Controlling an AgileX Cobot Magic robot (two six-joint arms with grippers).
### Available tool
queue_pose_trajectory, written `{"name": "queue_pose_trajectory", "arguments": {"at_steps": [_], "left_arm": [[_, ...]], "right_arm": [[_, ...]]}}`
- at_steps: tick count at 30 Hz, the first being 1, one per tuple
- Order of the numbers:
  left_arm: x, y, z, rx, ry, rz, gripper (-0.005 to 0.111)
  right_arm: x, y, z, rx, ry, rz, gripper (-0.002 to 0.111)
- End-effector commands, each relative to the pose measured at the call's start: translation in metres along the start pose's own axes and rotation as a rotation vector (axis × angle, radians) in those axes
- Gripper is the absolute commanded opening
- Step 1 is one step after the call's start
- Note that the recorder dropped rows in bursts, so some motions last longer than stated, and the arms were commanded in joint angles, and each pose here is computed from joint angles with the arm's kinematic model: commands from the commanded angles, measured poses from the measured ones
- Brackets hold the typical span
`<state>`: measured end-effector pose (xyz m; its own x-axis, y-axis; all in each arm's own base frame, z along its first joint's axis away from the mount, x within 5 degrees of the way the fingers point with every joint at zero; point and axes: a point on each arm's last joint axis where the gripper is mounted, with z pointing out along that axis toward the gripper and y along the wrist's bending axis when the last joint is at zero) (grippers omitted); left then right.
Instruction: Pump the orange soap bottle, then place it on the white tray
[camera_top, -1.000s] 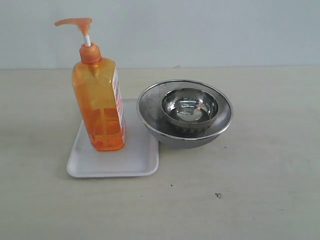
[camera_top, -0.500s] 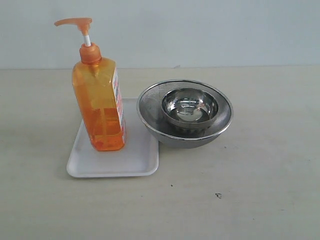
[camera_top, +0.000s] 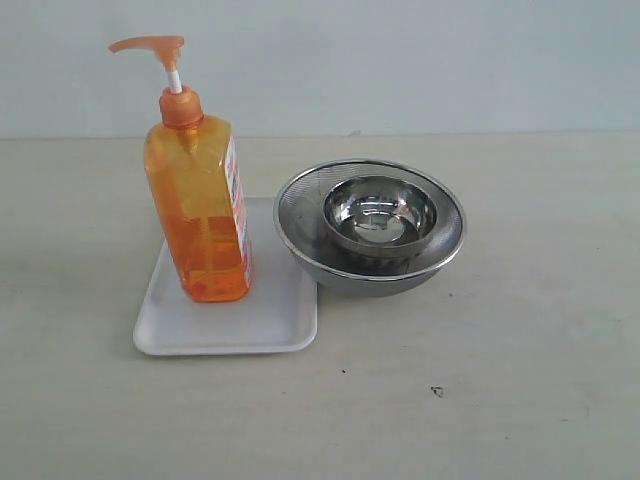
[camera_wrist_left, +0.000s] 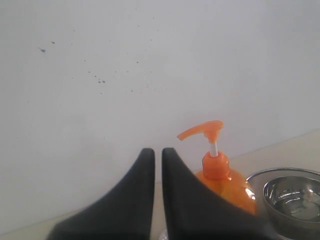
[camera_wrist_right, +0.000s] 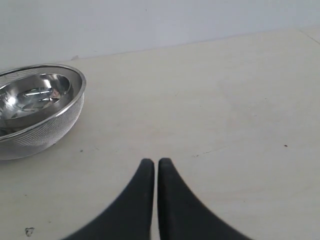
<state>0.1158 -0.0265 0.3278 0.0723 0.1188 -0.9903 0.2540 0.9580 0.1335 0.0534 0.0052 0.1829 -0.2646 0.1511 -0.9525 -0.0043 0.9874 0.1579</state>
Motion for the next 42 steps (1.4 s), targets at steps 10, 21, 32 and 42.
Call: {"name": "queue_pose_trajectory", "arguments": {"at_steps": [10, 21, 32, 42], "left_arm": [[0.0007, 0.0002, -0.0015, -0.007, -0.002, -0.019, 0.005], [0.0007, 0.0002, -0.0015, -0.007, -0.002, -0.019, 0.005], [0.0007, 0.0002, -0.0015, -0.007, -0.002, -0.019, 0.005], [0.0007, 0.0002, -0.0015, -0.007, -0.002, -0.019, 0.005]], "right_arm": [[0.0011, -0.0015, 0.0002, 0.012, -0.001, -0.022, 0.0], [0.0006, -0.0025, 0.0002, 0.024, -0.006, -0.053, 0.0], [0.0005, -0.0024, 0.0002, 0.023, -0.009, -0.051, 0.0], [0.0005, -0.0023, 0.0002, 0.022, -0.009, -0.047, 0.0]]}}
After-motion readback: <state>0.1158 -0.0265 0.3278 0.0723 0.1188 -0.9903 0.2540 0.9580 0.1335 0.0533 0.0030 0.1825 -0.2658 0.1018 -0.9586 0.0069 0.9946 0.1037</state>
